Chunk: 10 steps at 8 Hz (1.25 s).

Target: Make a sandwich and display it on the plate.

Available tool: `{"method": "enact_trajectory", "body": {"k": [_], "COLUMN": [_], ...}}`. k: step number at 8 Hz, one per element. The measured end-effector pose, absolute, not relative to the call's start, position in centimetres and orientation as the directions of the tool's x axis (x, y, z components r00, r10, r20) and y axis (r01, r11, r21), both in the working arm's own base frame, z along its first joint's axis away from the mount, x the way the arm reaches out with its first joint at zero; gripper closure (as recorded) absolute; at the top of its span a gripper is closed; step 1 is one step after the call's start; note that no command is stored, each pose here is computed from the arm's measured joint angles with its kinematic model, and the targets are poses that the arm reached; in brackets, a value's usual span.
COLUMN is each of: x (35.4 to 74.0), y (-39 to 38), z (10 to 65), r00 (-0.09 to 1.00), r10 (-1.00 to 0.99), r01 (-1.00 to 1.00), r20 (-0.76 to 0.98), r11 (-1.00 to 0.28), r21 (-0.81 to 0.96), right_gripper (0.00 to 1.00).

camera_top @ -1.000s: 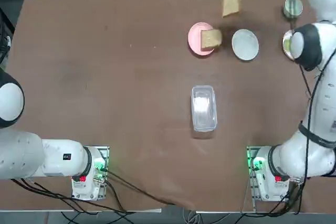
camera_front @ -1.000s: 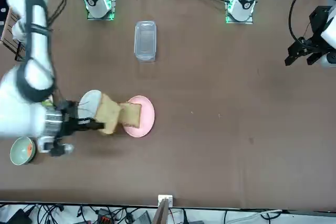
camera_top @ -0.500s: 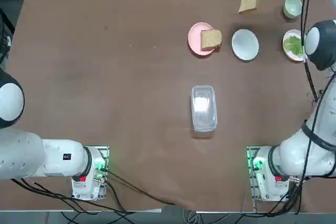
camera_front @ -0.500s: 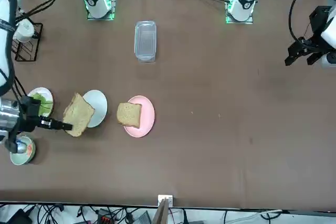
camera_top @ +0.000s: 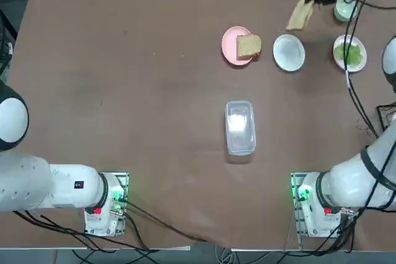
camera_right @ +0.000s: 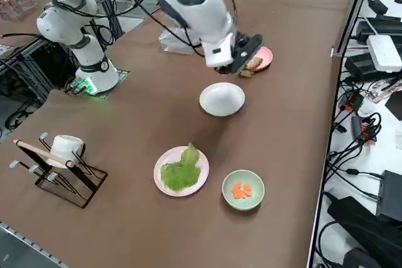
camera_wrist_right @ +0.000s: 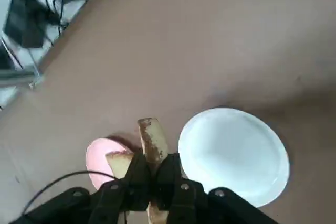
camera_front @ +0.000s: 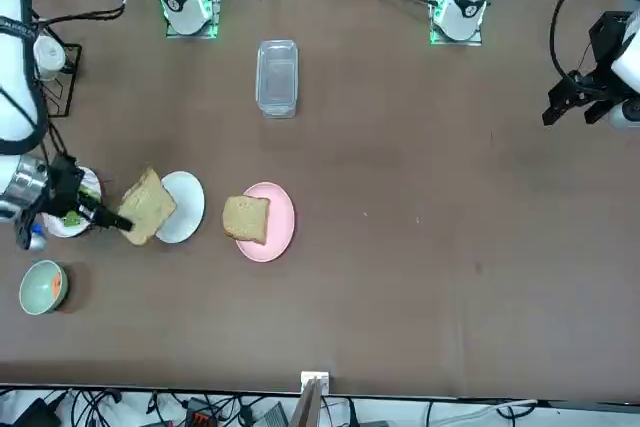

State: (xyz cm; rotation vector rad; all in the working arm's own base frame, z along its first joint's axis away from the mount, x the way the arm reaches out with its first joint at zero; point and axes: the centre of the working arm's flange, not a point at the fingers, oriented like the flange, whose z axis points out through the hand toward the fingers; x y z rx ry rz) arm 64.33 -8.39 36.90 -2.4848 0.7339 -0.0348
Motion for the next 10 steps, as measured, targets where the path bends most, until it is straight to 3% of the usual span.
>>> {"method": "enact_trajectory", "body": {"k": [5,8,10], "x": [60.5,58.6,57.8], "y": [-12.6,-12.7,-11.7], "z": [31.2,28.4,27.1], "r00": [0.578,0.482,0.470], "r10": [-0.759,-0.790,-0.789], "r01": [-0.713,-0.759,-0.776], "r20": [-0.300,-0.378,-0.396], "r11": [-0.291,-0.161,-0.156], "r21": [-0.638,-0.631,-0.610], "right_gripper": [0.92,0.92,0.92]}}
